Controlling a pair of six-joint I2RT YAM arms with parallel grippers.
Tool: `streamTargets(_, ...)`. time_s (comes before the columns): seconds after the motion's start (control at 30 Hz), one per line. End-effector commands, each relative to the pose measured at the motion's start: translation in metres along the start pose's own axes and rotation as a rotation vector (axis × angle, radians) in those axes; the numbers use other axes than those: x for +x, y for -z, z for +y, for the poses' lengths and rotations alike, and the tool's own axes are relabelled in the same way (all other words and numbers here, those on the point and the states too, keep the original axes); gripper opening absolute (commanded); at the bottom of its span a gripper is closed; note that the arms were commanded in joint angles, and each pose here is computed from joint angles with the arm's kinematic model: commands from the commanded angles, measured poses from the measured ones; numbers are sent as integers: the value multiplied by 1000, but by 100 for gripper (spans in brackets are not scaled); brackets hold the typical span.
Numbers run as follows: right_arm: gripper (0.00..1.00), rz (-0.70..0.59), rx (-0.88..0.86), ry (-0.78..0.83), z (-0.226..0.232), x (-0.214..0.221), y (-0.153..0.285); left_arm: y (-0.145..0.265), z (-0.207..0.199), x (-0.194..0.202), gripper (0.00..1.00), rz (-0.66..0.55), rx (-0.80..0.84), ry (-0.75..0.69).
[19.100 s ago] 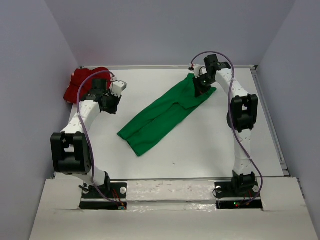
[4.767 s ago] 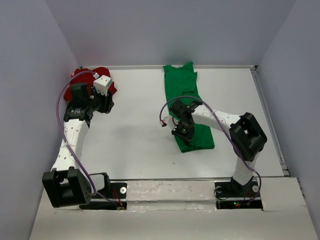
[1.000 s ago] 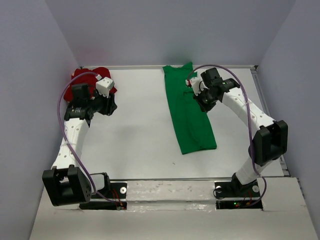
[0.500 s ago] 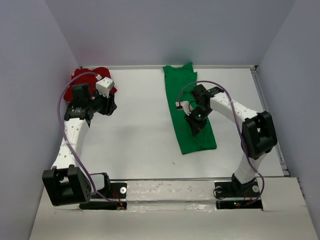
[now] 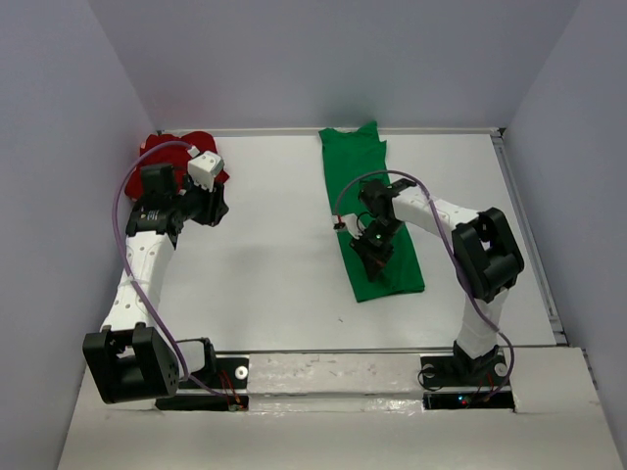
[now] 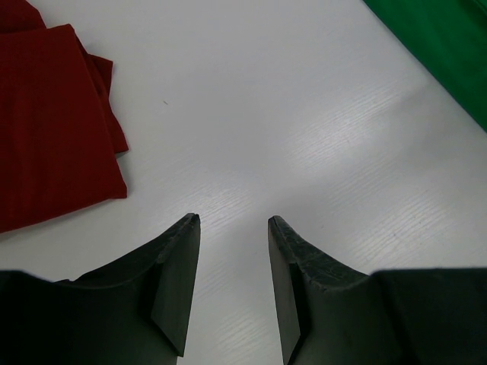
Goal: Fold and stack the t-shirts
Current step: Rotate the tshirt 90 degrees
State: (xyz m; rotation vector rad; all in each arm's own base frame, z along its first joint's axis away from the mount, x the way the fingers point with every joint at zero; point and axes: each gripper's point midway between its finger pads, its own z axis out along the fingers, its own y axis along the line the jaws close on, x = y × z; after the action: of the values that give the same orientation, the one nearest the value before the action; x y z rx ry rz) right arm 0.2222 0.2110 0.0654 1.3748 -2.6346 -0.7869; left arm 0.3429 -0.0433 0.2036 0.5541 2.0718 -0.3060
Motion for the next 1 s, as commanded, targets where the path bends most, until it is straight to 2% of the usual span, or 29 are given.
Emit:
streamTargets(0.0, 0, 17, -9, 20, 5, 0, -6, 5, -1, -13, 51, -45, -4, -35)
streamTargets(0.33, 0, 16, 81, 10, -10, -4, -1, 6, -2, -12, 51, -47, -4, -36)
streamTargets(0.6, 0, -7, 247, 7, -33, -11, 13, 7, -2, -13, 51, -52, -5, -39)
streamTargets(0.7, 0, -9, 432, -37, -59, -11, 28, 7, -2, -14, 51, -53, -5, -40)
streamTargets(0.83, 0, -72, 751, -81, -93, -15, 74, 7, -3, -13, 51, -54, -4, -41)
streamTargets(0.97, 0, -85, 871, -105, -98, -7, 98, 7, -3, -14, 51, -55, 0, -40)
